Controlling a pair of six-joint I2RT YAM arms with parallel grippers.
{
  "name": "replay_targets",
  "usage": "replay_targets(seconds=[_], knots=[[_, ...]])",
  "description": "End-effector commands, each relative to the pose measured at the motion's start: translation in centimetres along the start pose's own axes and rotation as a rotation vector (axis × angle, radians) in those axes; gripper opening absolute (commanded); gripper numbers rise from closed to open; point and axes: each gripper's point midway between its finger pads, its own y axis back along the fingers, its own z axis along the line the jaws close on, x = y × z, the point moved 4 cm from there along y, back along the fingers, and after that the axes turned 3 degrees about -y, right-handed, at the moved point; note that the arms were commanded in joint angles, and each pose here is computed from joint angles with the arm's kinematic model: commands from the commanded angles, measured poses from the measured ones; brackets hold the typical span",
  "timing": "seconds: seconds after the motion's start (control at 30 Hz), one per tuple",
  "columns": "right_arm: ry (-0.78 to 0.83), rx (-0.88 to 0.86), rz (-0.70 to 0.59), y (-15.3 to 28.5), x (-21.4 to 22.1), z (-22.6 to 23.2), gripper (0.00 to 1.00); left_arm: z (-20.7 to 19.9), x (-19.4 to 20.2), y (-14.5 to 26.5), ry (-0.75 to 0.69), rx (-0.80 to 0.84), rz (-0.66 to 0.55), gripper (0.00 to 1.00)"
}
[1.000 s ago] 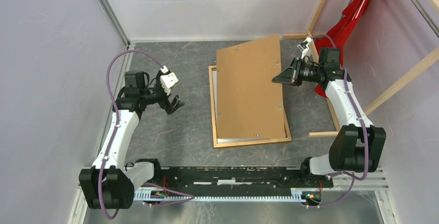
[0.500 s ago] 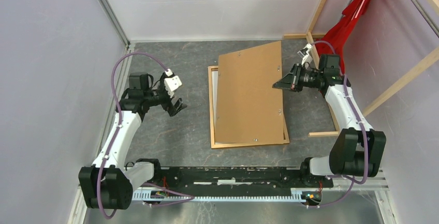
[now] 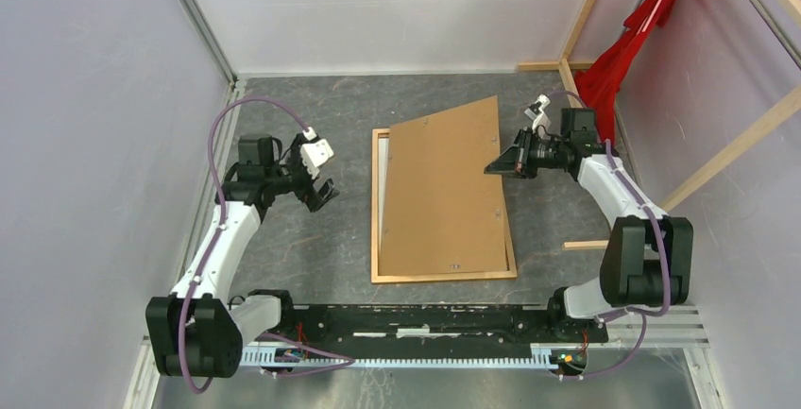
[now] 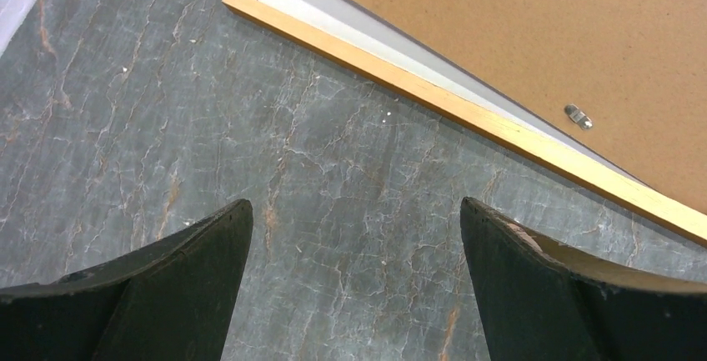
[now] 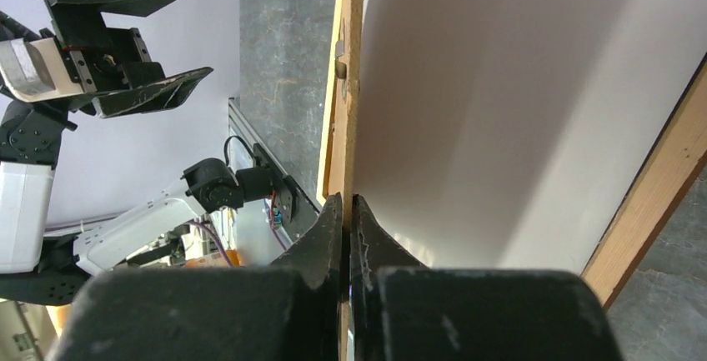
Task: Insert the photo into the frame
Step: Turn over the photo frame item on the photo frame.
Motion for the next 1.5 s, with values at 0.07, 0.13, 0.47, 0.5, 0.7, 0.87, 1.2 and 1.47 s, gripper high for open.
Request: replay_targets(seconds=[0.07, 0.13, 0.47, 0.5, 0.7, 0.87, 1.2, 1.47], knots=[[0.043, 0.001, 0.011, -0.8, -1.9, 0.1, 0.0, 0.5, 0.2, -0.2, -0.043, -0.038, -0.006, 1.0], [0.034, -0.011, 0.017, -1.1, -2.1, 0.1, 0.0, 0.3, 0.6, -0.3, -0.044, -0.036, -0.001, 1.0], [0.01, -0.051, 0.064, -2.2, -3.2, -0.6, 0.0, -0.2, 2.4, -1.3, -0.038, -0.014, 0.033, 1.0], [0.019, -0.056, 0.067, -2.3, -3.4, -0.5, 0.0, -0.2, 2.6, -1.3, -0.041, -0.013, 0.039, 1.0], [0.023, -0.061, 0.114, -3.7, -3.0, -0.5, 0.0, -0.2, 3.0, -1.6, -0.048, -0.013, 0.049, 1.0], [0.019, -0.066, 0.12, -4.3, -3.0, -0.5, 0.0, -0.1, 3.1, -1.7, -0.044, -0.013, 0.053, 1.0], [-0.008, -0.045, 0.11, -5.7, -3.2, -1.2, 0.07, -0.1, 3.1, -1.4, -0.043, -0.024, 0.063, 1.0], [0.052, 0.098, 0.126, -6.8, -3.2, -1.9, 0.33, 0.2, 2.9, -1.2, -0.015, -0.04, 0.071, 1.0]])
